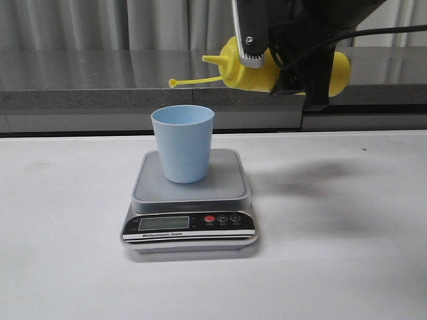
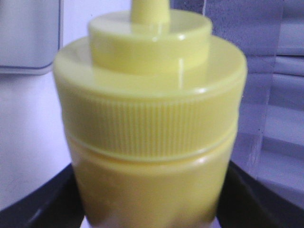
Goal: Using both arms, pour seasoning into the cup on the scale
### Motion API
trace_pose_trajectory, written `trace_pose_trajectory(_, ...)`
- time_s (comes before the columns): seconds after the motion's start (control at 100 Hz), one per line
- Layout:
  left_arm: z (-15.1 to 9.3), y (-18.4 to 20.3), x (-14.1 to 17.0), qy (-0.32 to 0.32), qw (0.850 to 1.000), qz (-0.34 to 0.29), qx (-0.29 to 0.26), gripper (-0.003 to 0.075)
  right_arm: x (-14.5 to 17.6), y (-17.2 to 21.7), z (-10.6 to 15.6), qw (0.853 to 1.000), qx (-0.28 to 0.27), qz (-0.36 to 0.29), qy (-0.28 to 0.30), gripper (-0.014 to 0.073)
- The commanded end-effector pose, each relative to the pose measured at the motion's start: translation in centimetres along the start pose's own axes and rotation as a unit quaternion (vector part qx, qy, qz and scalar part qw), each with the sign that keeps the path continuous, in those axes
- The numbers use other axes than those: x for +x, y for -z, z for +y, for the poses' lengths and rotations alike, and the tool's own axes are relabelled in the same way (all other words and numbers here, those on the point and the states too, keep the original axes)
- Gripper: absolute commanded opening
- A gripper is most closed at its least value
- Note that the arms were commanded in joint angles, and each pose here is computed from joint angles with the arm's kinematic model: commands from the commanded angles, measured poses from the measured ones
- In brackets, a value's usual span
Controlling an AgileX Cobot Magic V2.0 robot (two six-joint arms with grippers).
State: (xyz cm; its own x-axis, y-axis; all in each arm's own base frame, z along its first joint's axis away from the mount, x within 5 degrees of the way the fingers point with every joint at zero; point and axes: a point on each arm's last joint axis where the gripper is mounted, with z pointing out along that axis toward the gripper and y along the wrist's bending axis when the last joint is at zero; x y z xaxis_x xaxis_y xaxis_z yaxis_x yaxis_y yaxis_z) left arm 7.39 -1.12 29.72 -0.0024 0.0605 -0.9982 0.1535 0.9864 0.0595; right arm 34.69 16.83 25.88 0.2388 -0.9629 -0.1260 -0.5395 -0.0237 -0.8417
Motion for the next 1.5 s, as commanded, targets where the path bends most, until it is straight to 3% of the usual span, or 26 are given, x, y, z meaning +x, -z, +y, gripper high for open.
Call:
trace_pose_trajectory(0.0, 0.0, 0.1, -1.6, 0.003, 0.999, -0.051, 0.0, -0.0018, -0.5, 1.1, -2.3, 0.999, 0.038, -0.003, 0.02, 0.018)
trace_pose_trajectory(0.5, 0.0, 0.1, -1.6, 0.003, 0.999, -0.051, 0.0, -0.0018, -2.0, 0.0, -1.9, 0.988, 0.038, 0.033, 0.148, 0.018)
trace_pose_trajectory(1.01, 0.0, 0.1, -1.6, 0.003, 0.999, -0.051, 0.0, -0.0018, -2.0, 0.0, -1.9, 0.989, 0.039, 0.035, 0.136, 0.018)
trace_pose_trajectory(1.1, 0.0, 0.1, -1.6, 0.003, 0.999, -0.051, 0.0, -0.0018, -2.1, 0.0, -1.9, 0.994, 0.041, 0.029, 0.1, 0.018)
trace_pose_trajectory(1.29, 0.0, 0.1, -1.6, 0.003, 0.999, -0.051, 0.0, -0.0018, -2.2, 0.0, -1.9, 0.998, 0.045, 0.02, -0.04, 0.018)
trace_pose_trajectory(1.49, 0.0, 0.1, -1.6, 0.003, 0.999, -0.051, 0.0, -0.0018, -1.7, 0.0, -1.9, 0.974, 0.05, 0.029, -0.219, 0.018)
